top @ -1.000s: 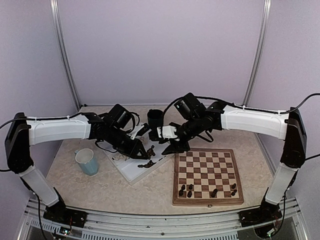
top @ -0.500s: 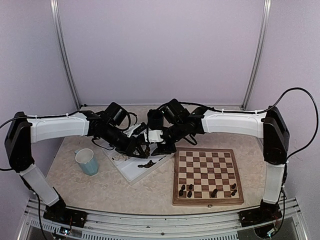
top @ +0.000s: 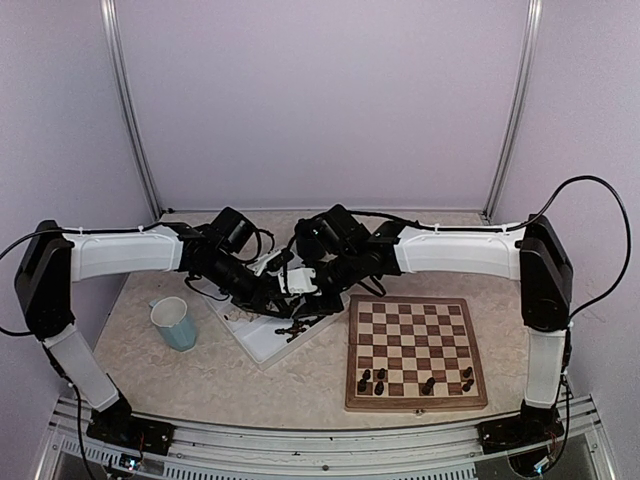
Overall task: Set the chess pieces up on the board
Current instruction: Pass from the left arm to the right
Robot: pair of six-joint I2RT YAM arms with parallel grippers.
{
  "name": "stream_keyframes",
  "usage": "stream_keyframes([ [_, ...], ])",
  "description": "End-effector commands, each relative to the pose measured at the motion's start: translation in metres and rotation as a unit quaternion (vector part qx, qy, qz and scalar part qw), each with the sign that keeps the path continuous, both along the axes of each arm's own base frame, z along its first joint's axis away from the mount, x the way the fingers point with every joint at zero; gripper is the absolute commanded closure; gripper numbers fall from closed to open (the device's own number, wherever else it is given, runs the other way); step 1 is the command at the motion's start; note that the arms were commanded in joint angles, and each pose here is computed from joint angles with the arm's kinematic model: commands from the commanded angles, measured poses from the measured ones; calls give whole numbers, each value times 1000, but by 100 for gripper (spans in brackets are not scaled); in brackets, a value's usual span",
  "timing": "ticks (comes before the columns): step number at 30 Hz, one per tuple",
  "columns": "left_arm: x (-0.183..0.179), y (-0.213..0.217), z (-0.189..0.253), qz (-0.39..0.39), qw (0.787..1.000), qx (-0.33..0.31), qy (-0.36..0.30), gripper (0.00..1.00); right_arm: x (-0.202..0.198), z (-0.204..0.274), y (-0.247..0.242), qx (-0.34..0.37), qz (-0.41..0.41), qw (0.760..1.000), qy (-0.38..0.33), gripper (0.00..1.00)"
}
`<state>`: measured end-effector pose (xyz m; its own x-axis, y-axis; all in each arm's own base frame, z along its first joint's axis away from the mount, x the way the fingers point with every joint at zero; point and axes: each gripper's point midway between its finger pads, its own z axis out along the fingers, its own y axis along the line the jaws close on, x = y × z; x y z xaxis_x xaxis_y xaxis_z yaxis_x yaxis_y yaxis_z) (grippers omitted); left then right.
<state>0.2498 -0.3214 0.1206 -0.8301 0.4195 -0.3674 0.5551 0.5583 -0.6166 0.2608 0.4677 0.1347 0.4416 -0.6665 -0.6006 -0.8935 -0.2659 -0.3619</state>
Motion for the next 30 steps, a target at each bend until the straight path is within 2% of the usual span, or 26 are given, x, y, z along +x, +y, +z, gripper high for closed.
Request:
stream_keyframes([
  [1,5,-2,11,-4,1000,-23,-11,99,-4,-3,9,10,0,1000,11,53],
  [6,6,3,14,0,1000,-22,-11,99,1,-9,8,2,-10,1000,5,56],
  [13,4,8,13,3,1000,-16,-9,99,18,-16,-3,-15,-41,998,-36,48],
  [20,4,8,14,2,1000,-15,-8,99,33,-10,-12,-9,-63,997,-31,48],
  [23,5,8,14,4,1000,-14,-10,99,31,1,-17,12,-50,999,17,47],
  [26,7,8,16,7,1000,-15,-26,99,29,20,-27,54,-39,991,112,43],
  [28,9,6,20,12,999,-22,-43,99,28,33,-33,85,-33,977,195,43],
  [30,13,2,29,20,997,-34,-69,99,26,41,-38,114,-32,950,288,42],
])
